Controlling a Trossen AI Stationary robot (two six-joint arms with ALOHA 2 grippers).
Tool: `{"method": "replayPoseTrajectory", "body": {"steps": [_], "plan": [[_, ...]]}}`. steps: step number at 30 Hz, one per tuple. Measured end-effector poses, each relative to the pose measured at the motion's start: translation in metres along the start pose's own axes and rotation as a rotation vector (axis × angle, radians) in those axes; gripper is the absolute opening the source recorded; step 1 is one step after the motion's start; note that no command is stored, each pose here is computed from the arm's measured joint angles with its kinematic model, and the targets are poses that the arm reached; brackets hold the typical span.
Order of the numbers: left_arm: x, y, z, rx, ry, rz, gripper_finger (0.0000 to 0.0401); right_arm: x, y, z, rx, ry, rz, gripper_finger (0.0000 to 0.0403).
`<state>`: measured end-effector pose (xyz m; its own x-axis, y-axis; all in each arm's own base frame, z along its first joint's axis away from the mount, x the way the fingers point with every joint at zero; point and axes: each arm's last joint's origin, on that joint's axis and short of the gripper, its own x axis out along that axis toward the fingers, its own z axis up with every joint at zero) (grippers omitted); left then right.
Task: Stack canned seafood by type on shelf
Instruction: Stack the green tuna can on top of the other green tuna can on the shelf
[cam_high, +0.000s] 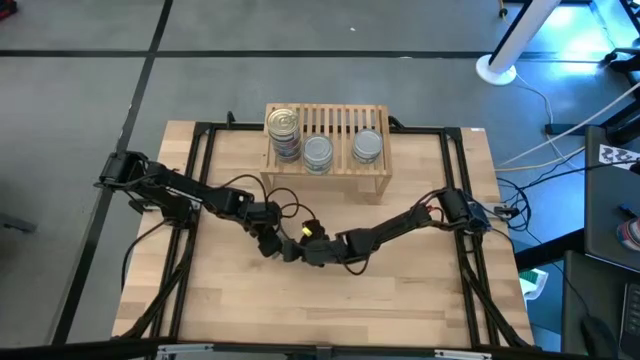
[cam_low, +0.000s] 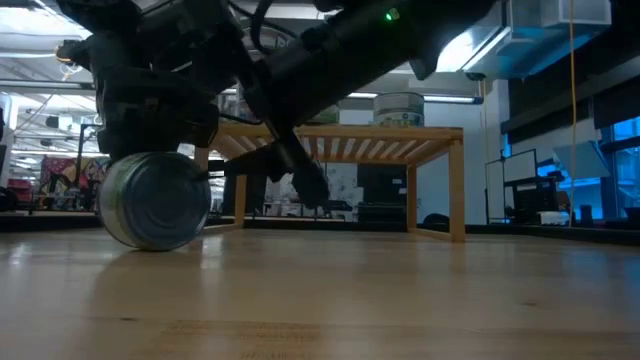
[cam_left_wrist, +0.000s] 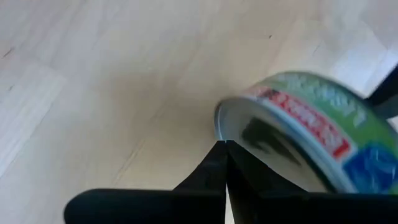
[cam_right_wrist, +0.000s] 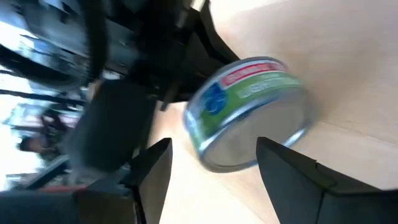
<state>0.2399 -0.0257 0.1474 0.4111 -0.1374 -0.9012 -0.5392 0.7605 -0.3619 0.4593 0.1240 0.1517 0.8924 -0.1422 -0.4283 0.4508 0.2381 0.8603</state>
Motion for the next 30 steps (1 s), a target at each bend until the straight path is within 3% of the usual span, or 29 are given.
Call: {"method": "replayPoseTrajectory", "body": {"steps": [17, 20, 23, 30], "plan": [[-0.001, -0.004, 0.002, 0.009, -0.022, -0.039, 0.0, 0.0, -0.002, 0.002, -0.044, -0.053, -0.088, 0.0237], [-0.001, -0.002, 0.004, 0.027, -0.024, -0.038, 0.0, 0.0, -0.001, 0.002, -0.12, -0.049, -0.083, 0.0237], [-0.006, 0.003, 0.006, 0.01, -0.027, -0.026, 0.0, 0.0, 0.0, 0.002, -0.189, -0.046, -0.076, 0.0237], [-0.031, 0.016, 0.007, -0.008, -0.033, 0.008, 0.0, 0.0, 0.001, 0.001, -0.21, -0.013, -0.064, 0.0237]]}}
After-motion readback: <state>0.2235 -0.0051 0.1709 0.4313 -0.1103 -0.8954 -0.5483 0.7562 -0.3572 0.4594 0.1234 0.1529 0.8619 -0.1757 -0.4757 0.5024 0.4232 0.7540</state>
